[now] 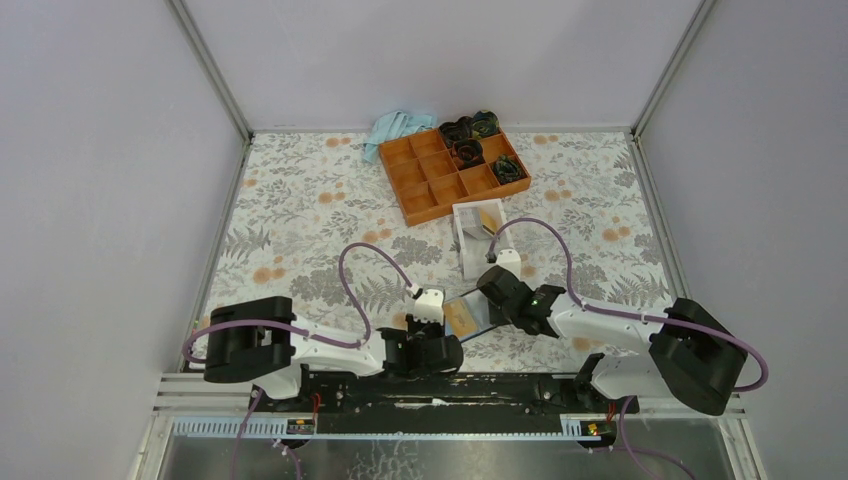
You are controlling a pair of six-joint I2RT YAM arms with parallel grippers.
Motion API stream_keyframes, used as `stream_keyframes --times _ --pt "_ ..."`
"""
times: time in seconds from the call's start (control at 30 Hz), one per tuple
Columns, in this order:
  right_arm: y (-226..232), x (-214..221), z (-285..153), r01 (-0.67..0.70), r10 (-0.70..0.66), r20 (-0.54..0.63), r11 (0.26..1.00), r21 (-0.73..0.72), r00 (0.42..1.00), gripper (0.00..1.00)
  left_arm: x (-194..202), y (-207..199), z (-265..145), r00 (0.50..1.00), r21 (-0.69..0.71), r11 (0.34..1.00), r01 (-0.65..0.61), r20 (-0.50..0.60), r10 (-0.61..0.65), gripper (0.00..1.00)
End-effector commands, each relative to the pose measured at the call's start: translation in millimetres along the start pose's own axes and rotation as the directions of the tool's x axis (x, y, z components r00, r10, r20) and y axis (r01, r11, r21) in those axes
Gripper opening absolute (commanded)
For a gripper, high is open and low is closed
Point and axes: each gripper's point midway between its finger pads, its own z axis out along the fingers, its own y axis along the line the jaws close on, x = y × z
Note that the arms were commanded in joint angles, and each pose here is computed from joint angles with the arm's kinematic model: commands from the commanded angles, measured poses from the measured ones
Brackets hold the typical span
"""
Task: Put the credit cards into the card holder
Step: Close the card holder at the center of the board.
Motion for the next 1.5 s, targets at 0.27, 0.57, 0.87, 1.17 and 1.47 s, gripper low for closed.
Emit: stream_keyframes --times 0.27,0.57,0.87,1.17,1.47 --pt "2 15 7 -0.010 0.011 -0.053 1.000 0.004 0.999 0.20 -3 -3 0 0.999 0.021 0.999 0.040 0.029 -0.041 0.05" --pt "4 18 8 -0.020 0.020 -0.064 1.000 -0.008 0.998 0.21 4 -4 3 0.999 0.025 0.998 0.049 0.012 -0.049 0.07" --pt "4 22 10 -0.024 0.023 -0.075 1.000 -0.012 0.997 0.21 9 -6 7 0.998 0.022 0.998 0.055 0.000 -0.055 0.08" --pt "5 27 12 -0.031 0.029 -0.094 0.999 -0.016 0.995 0.21 -8 -11 4 0.992 0.069 0.993 0.099 0.074 -0.104 0.15" --pt "6 31 13 -0.037 0.035 -0.107 0.999 -0.019 0.994 0.20 -12 -30 11 0.993 0.095 0.993 0.067 0.092 -0.076 0.16"
